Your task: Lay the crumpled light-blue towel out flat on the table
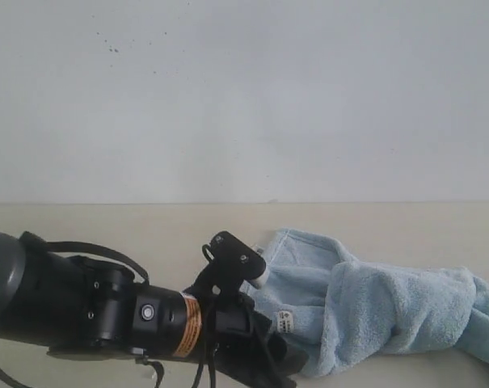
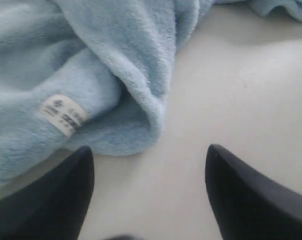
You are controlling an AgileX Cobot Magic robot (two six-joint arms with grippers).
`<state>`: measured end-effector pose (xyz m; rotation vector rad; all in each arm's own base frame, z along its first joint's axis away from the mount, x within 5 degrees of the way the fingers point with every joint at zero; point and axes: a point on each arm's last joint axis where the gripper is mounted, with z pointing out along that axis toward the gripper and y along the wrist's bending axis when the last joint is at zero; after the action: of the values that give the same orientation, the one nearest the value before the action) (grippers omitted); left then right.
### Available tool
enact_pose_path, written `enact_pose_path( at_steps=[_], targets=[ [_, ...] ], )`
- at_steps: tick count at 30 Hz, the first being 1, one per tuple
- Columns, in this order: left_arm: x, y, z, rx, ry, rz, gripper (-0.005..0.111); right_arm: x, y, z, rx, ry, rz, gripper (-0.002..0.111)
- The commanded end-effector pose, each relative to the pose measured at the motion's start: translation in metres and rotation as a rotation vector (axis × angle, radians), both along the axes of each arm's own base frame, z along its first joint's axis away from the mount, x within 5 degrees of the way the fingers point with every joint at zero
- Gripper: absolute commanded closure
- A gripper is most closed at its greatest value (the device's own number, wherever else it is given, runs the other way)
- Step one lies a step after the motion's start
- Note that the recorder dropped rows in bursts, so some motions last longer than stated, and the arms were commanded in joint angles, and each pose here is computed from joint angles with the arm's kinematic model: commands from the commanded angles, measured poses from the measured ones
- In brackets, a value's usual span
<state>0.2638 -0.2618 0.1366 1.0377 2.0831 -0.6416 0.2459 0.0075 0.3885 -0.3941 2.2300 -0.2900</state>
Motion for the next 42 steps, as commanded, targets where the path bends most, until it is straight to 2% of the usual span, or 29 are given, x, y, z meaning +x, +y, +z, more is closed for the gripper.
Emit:
enact_pose_path(
  at_steps=[1,7,9,14,16,19,25,31,34,42],
  targets=[
    [0.005,0.006,0.014,0.047,-0.062,0.013,0.046,-0.001,0.000,-0.024,-0.008,0.061,0.011,0.098],
    [0.003,0.005,0.010,0.029,-0.018,0.036,0.046,-0.007,0.004,-0.077,0.041,0.161,0.023,0.097],
    [0.002,0.002,0.010,-0.010,-0.003,0.016,0.046,-0.009,0.009,-0.096,0.108,0.206,0.029,0.092],
    [-0.003,-0.007,0.002,-0.095,0.040,-0.059,0.046,-0.008,0.021,-0.126,0.236,0.293,0.078,0.068],
    [-0.001,-0.007,-0.006,-0.065,0.037,-0.059,0.046,-0.007,0.023,-0.128,0.253,0.300,0.088,0.066],
    [0.007,-0.005,-0.015,0.035,0.005,-0.032,0.046,-0.006,0.024,-0.128,0.260,0.294,0.100,0.066],
    [0.018,-0.003,-0.013,0.169,-0.132,-0.083,0.046,-0.006,0.025,-0.127,0.268,0.284,0.099,0.066],
    [0.008,-0.021,-0.010,0.094,-0.159,-0.181,0.046,-0.005,0.025,-0.126,0.270,0.268,0.097,0.066],
    [-0.002,-0.031,-0.017,0.108,-0.153,-0.222,0.046,-0.004,0.025,-0.126,0.270,0.267,0.097,0.066],
    [0.003,-0.046,-0.031,0.118,-0.135,-0.216,0.046,-0.004,0.025,-0.126,0.272,0.267,0.096,0.066]
  ],
)
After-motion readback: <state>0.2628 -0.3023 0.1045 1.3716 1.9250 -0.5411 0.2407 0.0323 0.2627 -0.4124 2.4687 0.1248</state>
